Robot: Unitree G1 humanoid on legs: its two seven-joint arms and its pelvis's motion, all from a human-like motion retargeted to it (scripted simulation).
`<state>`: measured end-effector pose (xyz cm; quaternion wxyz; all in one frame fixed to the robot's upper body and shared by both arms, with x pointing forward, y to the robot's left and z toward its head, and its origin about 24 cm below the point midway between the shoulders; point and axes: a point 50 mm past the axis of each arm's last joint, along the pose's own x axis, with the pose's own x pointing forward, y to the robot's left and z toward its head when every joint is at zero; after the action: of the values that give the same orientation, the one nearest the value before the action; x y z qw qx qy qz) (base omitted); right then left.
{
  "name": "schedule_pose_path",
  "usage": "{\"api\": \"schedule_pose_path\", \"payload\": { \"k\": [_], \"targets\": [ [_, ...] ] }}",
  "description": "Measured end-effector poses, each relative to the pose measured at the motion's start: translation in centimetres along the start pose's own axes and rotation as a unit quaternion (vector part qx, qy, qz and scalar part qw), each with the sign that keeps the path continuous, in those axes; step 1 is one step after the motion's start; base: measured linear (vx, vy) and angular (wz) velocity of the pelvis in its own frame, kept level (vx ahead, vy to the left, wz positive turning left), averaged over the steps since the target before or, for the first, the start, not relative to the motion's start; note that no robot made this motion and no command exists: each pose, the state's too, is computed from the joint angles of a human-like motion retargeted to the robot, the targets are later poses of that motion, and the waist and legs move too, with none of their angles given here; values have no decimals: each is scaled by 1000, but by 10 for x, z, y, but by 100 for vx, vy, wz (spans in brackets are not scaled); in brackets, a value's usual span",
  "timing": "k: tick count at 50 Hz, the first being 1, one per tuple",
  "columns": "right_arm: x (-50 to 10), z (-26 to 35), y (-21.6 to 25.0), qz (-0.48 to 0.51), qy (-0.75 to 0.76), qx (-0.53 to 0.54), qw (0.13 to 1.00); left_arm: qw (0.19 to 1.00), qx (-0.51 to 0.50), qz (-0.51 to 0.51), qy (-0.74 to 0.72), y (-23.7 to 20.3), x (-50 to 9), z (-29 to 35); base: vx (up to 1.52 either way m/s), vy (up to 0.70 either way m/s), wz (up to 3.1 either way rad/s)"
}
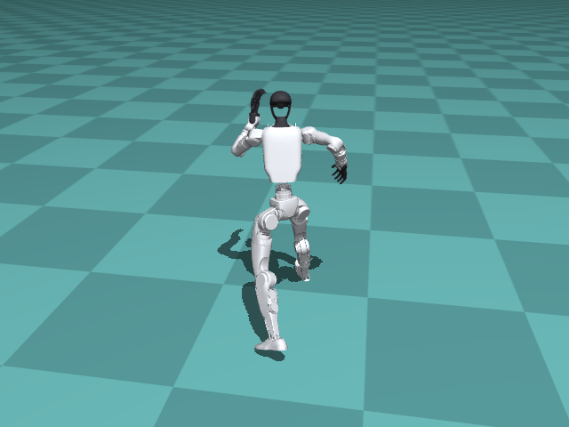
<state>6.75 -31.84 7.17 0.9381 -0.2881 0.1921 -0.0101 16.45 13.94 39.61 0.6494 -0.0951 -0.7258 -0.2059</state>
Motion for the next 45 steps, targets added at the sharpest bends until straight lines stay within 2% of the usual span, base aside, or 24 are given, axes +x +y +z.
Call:
{"api": "schedule_pose_path", "payload": {
  "k": [3, 5, 8, 10, 13, 17, 20, 25, 27, 31, 33, 35, 38, 40, 43, 45],
  "targets": [
    [8, 2, -2, 1, -5, 9, 1000, 989, 56, 27, 137, 22, -37, -44, 86, -73, 58],
    [29, -1, 2, -17, -17, 23, 999, 953, 109, 90, 268, 41, -93, -74, 80, -42, 11],
    [107, 29, 5, -75, -103, -41, 991, 826, 149, 260, 477, 59, -226, -93, 58, -38, -24],
    [151, 86, 2, -125, -206, -85, 967, 735, 132, 332, 576, 48, -305, -68, 50, -25, -12],
    [172, 181, 2, -167, -352, 27, 921, 676, 121, 274, 673, 24, -353, -15, 43, -17, -9],
    [161, 263, 15, -138, -476, 103, 863, 617, 88, 223, 750, 18, -368, 47, 45, -13, 69],
    [143, 284, 34, -73, -525, 140, 836, 584, 84, 236, 772, 30, -361, 85, 52, -3, 170],
    [87, 291, 65, 28, -612, 199, 765, 608, 50, 242, 755, 26, -335, 93, 59, 12, 222],
    [60, 297, 67, 31, -665, 187, 722, 637, 51, 203, 742, 20, -322, 85, 62, 10, 294],
    [15, 301, 71, 31, -735, 198, 647, 713, 159, 65, 680, 19, -286, 59, 56, 8, 278],
    [4, 305, 78, 66, -751, 224, 618, 746, 186, 42, 638, 16, -277, 39, 45, 9, 241],
    [5, 309, 86, 73, -759, 204, 614, 775, 189, 42, 601, 11, -276, 7, 39, 7, 272],
    [39, 294, 82, -89, -734, 19, 673, 831, 224, -12, 509, 11, -242, -57, 34, 14, 349],
    [67, 263, 62, -205, -658, -32, 724, 878, 259, -66, 397, 7, -183, -84, 44, 24, 379],
    [84, 194, 20, -281, -508, 86, 810, 923, 301, -101, 215, 3, -84, -80, 63, 30, 339],
    [80, 147, -4, -278, -413, 87, 863, 936, 318, -90, 126, 2, -36, -66, 80, 33, 329]
  ]
}}
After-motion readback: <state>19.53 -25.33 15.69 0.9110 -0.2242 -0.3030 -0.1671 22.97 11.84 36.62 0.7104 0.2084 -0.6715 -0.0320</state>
